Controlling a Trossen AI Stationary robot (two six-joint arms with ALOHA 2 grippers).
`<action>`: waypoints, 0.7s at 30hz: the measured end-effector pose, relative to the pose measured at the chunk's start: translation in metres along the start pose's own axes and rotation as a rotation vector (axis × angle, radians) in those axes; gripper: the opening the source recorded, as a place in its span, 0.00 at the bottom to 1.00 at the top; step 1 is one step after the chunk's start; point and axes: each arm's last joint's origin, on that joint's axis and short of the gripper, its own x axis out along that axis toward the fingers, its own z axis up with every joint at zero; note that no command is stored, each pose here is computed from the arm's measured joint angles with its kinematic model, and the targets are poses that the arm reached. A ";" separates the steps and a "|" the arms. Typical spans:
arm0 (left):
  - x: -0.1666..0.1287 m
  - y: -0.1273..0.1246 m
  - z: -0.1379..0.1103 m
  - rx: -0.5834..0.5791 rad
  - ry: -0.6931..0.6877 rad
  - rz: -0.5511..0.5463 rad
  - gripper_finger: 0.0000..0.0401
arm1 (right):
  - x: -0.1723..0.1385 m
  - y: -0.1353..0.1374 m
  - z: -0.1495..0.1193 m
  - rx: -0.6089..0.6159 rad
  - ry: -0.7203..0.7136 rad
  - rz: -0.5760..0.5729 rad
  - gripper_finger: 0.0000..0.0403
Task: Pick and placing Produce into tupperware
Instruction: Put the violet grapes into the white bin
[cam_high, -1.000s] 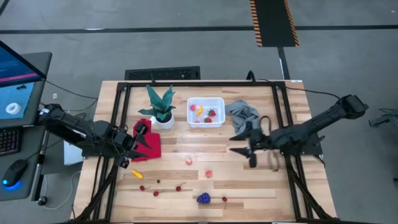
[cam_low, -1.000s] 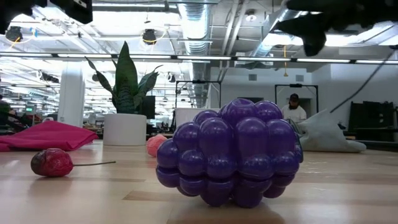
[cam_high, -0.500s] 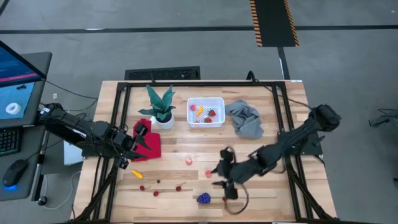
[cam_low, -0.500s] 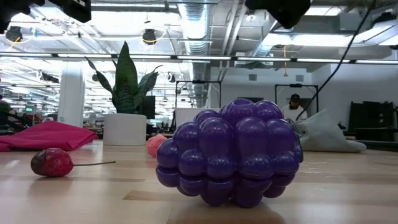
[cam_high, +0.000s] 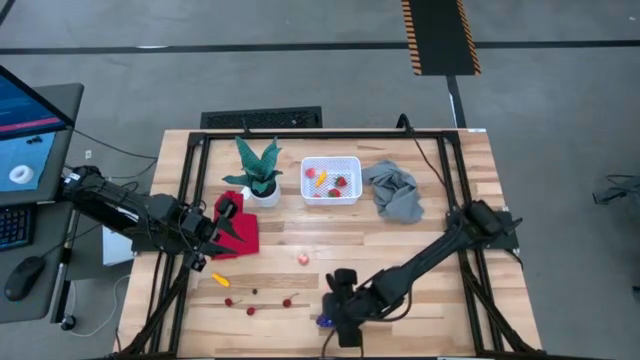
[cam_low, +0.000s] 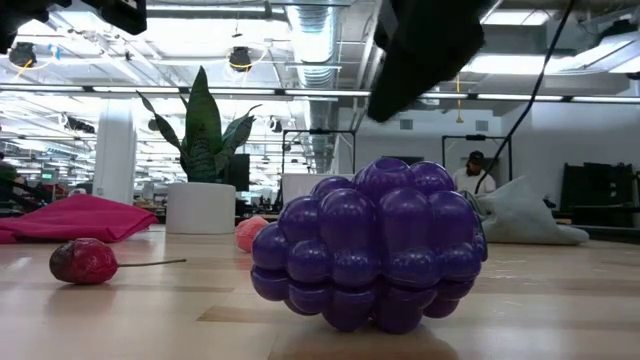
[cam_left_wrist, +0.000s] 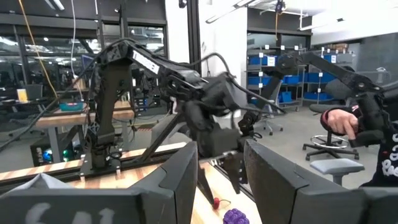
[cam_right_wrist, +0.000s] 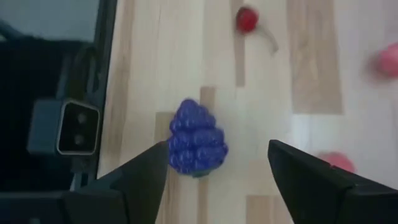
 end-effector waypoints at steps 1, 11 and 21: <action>0.000 0.000 0.000 0.000 0.000 0.000 0.31 | 0.003 0.001 0.000 -0.004 0.024 -0.004 0.77; 0.000 0.000 -0.001 -0.001 0.006 -0.001 0.31 | 0.021 0.007 0.003 -0.008 0.069 0.013 0.87; 0.000 0.000 -0.001 -0.001 0.007 -0.001 0.31 | 0.027 0.010 0.005 -0.003 0.036 0.037 0.87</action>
